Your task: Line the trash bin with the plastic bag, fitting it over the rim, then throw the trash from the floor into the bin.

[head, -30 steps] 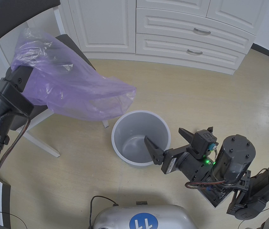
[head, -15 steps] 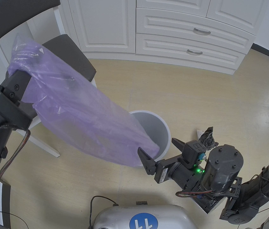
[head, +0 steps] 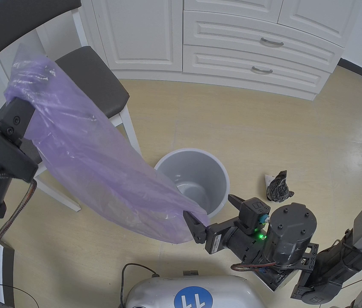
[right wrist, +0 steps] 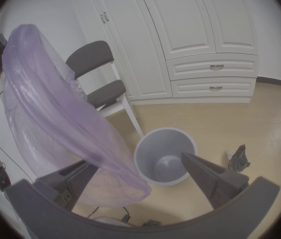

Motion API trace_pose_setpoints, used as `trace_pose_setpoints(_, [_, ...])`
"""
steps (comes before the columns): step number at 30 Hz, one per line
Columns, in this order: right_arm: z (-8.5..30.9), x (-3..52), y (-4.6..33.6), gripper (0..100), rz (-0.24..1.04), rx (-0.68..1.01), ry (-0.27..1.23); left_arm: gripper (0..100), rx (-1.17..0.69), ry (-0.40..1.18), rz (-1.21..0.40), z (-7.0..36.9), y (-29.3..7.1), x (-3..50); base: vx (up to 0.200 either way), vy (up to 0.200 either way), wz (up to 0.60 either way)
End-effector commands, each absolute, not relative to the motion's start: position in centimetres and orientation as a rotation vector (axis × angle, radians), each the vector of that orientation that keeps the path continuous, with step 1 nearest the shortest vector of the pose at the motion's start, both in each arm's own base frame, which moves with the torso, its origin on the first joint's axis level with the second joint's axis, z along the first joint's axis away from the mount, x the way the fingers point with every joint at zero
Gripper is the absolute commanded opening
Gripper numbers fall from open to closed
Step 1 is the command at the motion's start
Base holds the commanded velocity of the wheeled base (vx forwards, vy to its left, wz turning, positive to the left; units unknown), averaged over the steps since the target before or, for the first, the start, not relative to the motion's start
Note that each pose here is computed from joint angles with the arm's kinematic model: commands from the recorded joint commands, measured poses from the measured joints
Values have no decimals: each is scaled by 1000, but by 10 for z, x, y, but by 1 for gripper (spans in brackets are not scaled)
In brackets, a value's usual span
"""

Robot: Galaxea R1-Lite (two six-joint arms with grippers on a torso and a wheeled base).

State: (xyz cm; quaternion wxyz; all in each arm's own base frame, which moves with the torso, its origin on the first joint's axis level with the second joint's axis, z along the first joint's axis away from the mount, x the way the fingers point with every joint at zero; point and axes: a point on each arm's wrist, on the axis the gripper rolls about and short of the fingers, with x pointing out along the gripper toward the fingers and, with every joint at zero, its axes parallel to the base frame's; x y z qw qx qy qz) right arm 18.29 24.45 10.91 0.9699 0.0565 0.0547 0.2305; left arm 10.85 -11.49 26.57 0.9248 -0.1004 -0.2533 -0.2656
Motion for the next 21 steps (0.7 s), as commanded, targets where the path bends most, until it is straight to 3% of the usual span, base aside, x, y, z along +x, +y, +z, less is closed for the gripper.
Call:
trace_pose_setpoints(1, [99,184,246,100,463,93,136,0,-208,-522,-545,266,-115,108,0,0,0])
trace_pose_setpoints(21, [49,210,276,100,454,215,225,0,-223,-536,-564,270,-114,103,0,0,0])
